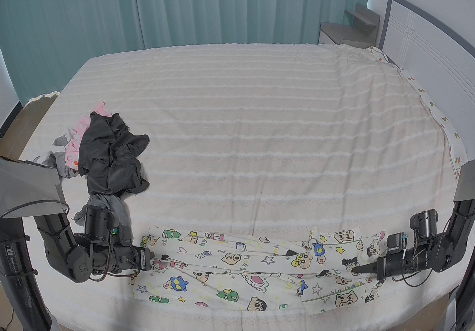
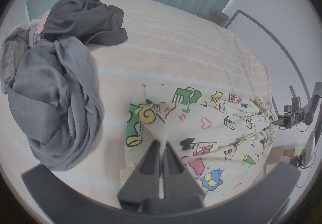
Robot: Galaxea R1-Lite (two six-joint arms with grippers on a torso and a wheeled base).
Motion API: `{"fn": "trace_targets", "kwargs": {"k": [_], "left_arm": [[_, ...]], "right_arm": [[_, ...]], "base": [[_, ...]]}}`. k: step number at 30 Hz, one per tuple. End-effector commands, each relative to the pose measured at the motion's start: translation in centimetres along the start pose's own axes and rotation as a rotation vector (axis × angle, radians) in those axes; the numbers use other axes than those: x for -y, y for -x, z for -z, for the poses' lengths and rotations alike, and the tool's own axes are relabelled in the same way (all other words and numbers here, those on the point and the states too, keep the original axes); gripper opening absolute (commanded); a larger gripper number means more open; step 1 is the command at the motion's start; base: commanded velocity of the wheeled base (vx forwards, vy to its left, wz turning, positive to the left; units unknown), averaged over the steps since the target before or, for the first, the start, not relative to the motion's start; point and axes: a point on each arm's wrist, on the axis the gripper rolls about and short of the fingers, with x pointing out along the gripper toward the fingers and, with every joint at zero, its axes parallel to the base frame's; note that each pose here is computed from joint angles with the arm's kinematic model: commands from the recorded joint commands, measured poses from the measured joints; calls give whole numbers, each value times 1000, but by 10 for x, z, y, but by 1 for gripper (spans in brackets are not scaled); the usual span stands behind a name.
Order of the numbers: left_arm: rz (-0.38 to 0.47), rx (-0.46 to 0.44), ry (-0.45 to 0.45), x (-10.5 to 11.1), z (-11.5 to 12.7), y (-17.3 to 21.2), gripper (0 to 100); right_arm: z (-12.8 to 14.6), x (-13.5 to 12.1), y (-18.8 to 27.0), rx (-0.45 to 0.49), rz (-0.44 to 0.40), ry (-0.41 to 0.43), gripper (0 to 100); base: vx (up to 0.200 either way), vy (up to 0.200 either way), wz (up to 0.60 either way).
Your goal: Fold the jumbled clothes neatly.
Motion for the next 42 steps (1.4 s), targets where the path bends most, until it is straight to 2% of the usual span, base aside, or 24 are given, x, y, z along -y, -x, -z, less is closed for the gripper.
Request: {"fn": "trace_targets", "kwargs": {"k": [1, 5, 6, 11, 12, 18, 24, 27, 33, 34, 37, 40, 42], "left_arm": [[15, -13, 2, 0, 3, 1, 0], [24, -22, 3, 0, 5, 1, 0], [23, -25, 4, 0, 6, 2, 100], [23, -28, 8, 0, 7, 3, 100], [23, -28, 8, 0, 7, 3, 100], [10, -6, 25, -5, 4, 7, 100], [3, 48, 66, -13, -5, 18, 100], [25, 100, 121, -23, -14, 30, 100], [48, 145, 187, -34, -20, 43, 100], [73, 166, 255, -40, -23, 50, 100], [151, 189, 380, -44, -28, 61, 100], [285, 186, 524, -39, -33, 76, 100], [409, 137, 633, -33, -29, 88, 100]], "right_arm": [[4, 1, 0, -16, 0, -15, 0], [6, 1, 1, -14, 2, -17, 0], [6, 2, 1, -12, 0, -17, 0], [7, 5, -1, -3, -6, -9, 0], [7, 5, -1, -3, -6, -9, 100], [11, 6, 4, 10, 3, -20, 100], [13, 9, 16, 91, 31, -11, 100], [14, 13, 26, 152, 60, -28, 100], [11, 19, 37, 229, 92, -54, 100], [9, 22, 43, 279, 108, -64, 100], [3, 24, 49, 350, 120, -78, 100], [-8, 20, 51, 427, 93, -95, 100], [-22, 9, 48, 456, 58, -87, 100]], "base": [[0, 0, 0], [0, 0, 0], [0, 0, 0], [0, 0, 0], [0, 0, 0], [0, 0, 0], [0, 0, 0], [0, 0, 0], [0, 0, 0], [0, 0, 0], [0, 0, 0], [0, 0, 0], [0, 0, 0]]}}
